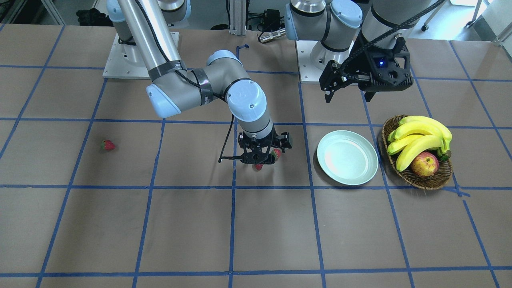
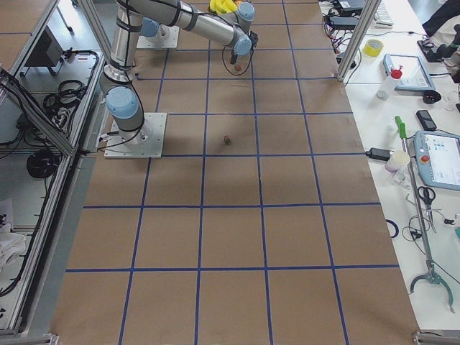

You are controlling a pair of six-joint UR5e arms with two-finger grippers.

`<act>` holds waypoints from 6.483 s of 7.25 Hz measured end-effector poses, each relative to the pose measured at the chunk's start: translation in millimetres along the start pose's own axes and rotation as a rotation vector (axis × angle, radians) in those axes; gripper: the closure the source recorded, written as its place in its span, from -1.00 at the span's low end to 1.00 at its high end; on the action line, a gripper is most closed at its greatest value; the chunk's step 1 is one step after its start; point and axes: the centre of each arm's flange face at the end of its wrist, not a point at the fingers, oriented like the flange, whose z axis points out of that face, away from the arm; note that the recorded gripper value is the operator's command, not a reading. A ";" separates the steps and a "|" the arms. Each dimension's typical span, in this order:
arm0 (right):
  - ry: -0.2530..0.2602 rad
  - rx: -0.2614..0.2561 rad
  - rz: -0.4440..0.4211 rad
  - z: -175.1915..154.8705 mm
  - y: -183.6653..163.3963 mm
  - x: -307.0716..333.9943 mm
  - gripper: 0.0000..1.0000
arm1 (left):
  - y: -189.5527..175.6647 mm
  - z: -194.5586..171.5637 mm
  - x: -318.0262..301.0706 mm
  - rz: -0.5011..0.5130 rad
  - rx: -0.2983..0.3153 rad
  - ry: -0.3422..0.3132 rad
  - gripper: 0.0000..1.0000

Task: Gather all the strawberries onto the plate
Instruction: 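Carry it with the right gripper beside the first strawberry and release, then move the right gripper back and grasp the remaining far strawberry, then carry it with the right gripper to the other two and release, then raise the right gripper away while the left gripper moves toward the strawberries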

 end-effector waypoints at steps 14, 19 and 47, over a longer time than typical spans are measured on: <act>0.287 0.037 -0.241 -59.6 -11.7 445.0 -0.12 | 0.8 -1.9 -1.0 -0.002 0.006 -0.001 -1.00; 0.293 0.044 -0.228 -54.4 -6.5 447.9 1.00 | 1.0 -0.9 -0.7 -0.001 0.003 -0.001 -1.00; 0.034 0.073 0.092 -37.9 -17.6 -8.0 -0.90 | -3.6 4.0 -4.1 -0.005 0.001 -0.050 -1.00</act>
